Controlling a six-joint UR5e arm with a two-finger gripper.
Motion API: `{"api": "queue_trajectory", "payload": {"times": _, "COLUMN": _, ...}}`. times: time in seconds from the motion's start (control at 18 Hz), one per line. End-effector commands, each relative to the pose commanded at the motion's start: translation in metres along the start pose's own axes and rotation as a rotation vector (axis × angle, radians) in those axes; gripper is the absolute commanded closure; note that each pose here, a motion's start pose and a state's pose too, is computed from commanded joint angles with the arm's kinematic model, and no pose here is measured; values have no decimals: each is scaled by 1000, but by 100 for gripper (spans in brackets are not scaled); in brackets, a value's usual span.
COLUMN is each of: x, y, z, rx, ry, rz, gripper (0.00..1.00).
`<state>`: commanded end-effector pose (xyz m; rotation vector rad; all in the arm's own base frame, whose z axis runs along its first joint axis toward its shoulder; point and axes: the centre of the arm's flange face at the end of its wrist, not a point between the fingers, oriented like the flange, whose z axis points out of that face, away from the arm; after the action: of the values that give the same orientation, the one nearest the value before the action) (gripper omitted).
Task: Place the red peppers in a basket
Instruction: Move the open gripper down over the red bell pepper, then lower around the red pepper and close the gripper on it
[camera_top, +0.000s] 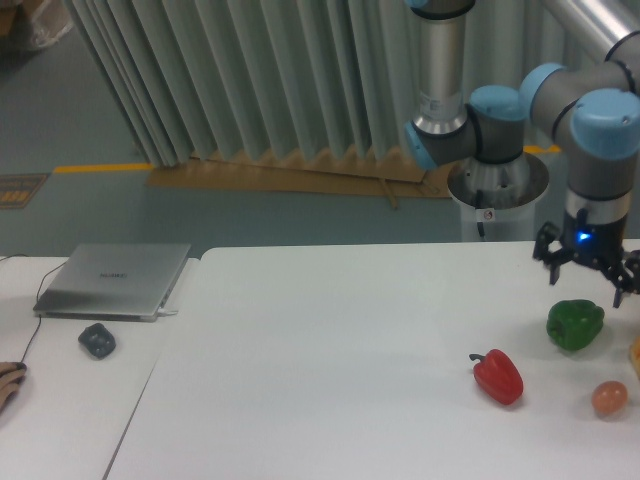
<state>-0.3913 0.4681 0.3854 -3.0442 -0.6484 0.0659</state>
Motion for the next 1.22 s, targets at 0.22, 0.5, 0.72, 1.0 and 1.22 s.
{"api": "queue_trajectory", "payload": {"times": 0.22, "x": 38, "y": -35, "z": 5, "rx": 145, "ry": -19, "rz": -262, "gripper": 0}}
{"api": "queue_trajectory", "payload": {"times": 0.5, "x": 69, "y": -40, "z": 33, "rx": 104, "ry": -39, "rz": -383, "gripper": 0}}
{"api": "queue_trajectory", "payload": {"times": 0.72, "x": 85, "y": -24, "z": 60, "rx": 42, "ry": -48, "rz": -431, "gripper": 0}}
{"api": "queue_trajectory", "payload": {"times": 1.0, "x": 102, "y": -28, "z": 60, "rx": 37, "ry": -41, "rz": -470, "gripper": 0}}
{"api": "queue_trajectory", "payload": {"times": 1.22, "x": 107, "y": -32, "z": 69, "rx": 24, "ry": -44, "rz": -467, "gripper": 0}}
